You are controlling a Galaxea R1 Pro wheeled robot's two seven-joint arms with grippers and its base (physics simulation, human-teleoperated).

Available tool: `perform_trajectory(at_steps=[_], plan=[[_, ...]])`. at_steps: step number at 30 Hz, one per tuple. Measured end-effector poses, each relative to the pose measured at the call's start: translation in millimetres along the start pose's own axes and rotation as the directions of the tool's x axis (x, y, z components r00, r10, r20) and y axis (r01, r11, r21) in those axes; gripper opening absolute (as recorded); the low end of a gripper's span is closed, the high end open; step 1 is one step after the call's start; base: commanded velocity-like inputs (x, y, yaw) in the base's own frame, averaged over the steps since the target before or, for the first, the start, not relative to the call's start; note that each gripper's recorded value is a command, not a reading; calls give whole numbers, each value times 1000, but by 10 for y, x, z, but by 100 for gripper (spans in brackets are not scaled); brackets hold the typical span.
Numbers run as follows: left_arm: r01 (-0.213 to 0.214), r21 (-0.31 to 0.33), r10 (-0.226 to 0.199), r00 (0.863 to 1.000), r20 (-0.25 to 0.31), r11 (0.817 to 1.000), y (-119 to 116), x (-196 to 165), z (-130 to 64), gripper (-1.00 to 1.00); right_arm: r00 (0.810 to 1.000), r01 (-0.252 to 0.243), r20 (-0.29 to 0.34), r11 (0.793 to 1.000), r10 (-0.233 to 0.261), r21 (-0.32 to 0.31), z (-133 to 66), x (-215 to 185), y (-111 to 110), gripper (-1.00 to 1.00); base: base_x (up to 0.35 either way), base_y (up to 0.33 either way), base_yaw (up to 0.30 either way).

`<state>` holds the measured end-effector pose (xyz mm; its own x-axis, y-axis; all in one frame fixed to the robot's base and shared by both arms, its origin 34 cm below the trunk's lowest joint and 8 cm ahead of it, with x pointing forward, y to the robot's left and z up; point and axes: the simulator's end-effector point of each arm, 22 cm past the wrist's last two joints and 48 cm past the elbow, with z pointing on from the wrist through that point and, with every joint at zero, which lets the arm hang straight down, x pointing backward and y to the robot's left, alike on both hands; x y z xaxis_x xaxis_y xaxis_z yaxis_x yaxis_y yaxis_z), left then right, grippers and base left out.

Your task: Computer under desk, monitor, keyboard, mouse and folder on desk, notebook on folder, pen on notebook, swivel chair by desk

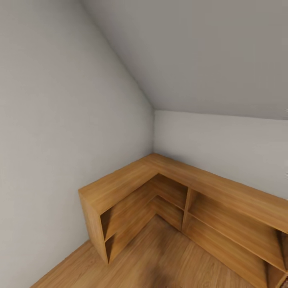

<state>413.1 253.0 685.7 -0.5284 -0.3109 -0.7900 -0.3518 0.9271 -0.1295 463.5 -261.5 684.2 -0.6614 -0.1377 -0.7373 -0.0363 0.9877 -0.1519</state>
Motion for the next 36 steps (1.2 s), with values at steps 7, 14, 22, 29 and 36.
perform_trajectory(at_steps=[7,14,22,29,36], plan=[[-2,-3,2,1000,-9,1000,13,38,-5,100,1000,0,-10,1000,0,-1,1,44,5,100,0,0,-135],[-4,-6,4,1000,-19,1000,27,78,-11,100,1000,1,-21,1000,-1,-2,1,91,9,100,0,0,-124],[-7,0,7,1000,-30,1000,23,122,-19,100,999,5,-33,1000,-5,3,2,152,-42,100,119,151,-123],[-11,9,11,999,-39,1000,16,157,-24,100,999,6,-41,1000,-6,5,2,191,-49,100,191,190,-147],[-11,9,12,999,-44,1000,23,176,-25,100,999,6,-44,1000,-6,6,3,206,-55,100,49,33,-234]])
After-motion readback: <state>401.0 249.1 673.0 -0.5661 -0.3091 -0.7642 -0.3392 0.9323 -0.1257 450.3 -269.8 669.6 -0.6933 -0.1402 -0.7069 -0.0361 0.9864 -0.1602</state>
